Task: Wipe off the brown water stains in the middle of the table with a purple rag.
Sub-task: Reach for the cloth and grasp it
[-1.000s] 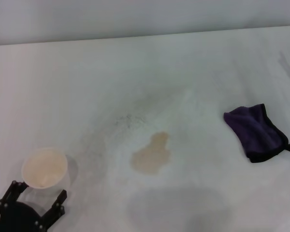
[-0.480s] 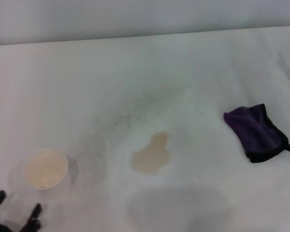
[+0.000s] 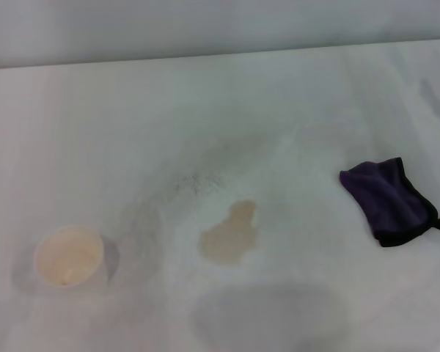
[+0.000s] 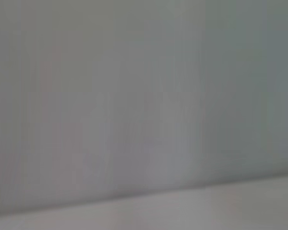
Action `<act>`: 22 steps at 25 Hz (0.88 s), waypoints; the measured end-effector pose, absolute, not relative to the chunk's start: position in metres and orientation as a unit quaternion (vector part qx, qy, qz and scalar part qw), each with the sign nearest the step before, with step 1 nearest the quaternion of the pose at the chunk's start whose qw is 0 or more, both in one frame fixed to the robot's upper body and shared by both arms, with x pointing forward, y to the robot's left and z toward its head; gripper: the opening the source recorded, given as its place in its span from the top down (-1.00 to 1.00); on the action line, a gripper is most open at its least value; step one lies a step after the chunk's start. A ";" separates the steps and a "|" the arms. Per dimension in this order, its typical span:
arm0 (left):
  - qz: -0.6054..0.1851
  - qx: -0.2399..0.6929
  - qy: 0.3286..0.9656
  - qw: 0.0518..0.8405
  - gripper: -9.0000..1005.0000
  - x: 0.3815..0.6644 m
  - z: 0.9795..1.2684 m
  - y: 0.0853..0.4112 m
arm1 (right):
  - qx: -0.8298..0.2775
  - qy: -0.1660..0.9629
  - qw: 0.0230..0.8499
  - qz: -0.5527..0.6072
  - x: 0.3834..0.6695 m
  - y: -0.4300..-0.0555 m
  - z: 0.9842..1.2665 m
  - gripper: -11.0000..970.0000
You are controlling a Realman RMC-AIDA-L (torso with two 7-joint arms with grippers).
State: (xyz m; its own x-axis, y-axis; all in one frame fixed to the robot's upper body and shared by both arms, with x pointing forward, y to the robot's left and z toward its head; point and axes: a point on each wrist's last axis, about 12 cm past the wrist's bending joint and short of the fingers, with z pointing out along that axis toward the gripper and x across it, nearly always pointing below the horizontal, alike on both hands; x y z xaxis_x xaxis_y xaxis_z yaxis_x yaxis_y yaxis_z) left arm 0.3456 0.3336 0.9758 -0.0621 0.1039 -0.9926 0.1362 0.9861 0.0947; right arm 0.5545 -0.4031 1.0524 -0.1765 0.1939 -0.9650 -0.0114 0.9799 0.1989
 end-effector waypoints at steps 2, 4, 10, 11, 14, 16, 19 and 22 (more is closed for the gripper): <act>-0.001 0.082 0.716 0.693 -0.74 0.355 0.981 0.339 | 0.070 0.772 0.623 0.105 0.559 -0.406 1.061 -0.74; 0.006 0.082 0.704 0.706 -0.74 0.364 0.986 0.344 | 0.068 0.780 0.610 0.123 0.563 -0.406 1.074 -0.74; 0.006 0.093 0.672 0.734 -0.74 0.387 1.000 0.352 | 0.035 0.812 0.554 0.177 0.575 -0.401 1.119 -0.74; 0.004 0.095 0.668 0.738 -0.74 0.391 1.002 0.352 | 0.031 0.821 0.539 0.185 0.577 -0.399 1.126 -0.74; -0.003 0.104 0.658 0.746 -0.74 0.402 1.008 0.353 | -0.005 0.860 0.479 0.176 0.581 -0.389 1.151 -0.74; -0.007 0.109 0.653 0.750 -0.74 0.408 1.010 0.353 | -0.029 0.882 0.446 0.151 0.582 -0.381 1.166 -0.74; -0.012 0.116 0.648 0.753 -0.74 0.416 1.014 0.352 | -0.061 0.914 0.385 0.112 0.580 -0.364 1.181 -0.74; -0.010 0.119 0.646 0.754 -0.74 0.421 1.016 0.355 | -0.094 0.938 0.325 0.074 0.578 -0.336 1.192 -0.73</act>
State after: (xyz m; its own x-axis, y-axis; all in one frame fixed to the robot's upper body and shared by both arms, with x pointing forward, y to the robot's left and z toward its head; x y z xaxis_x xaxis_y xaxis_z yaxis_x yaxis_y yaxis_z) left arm 0.4212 0.3550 1.0157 0.1645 0.1393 -0.9765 0.1692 0.9713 0.1670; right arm 0.5783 -0.3360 1.1919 -0.7716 -0.1286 -0.6229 -0.2241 0.9715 0.0771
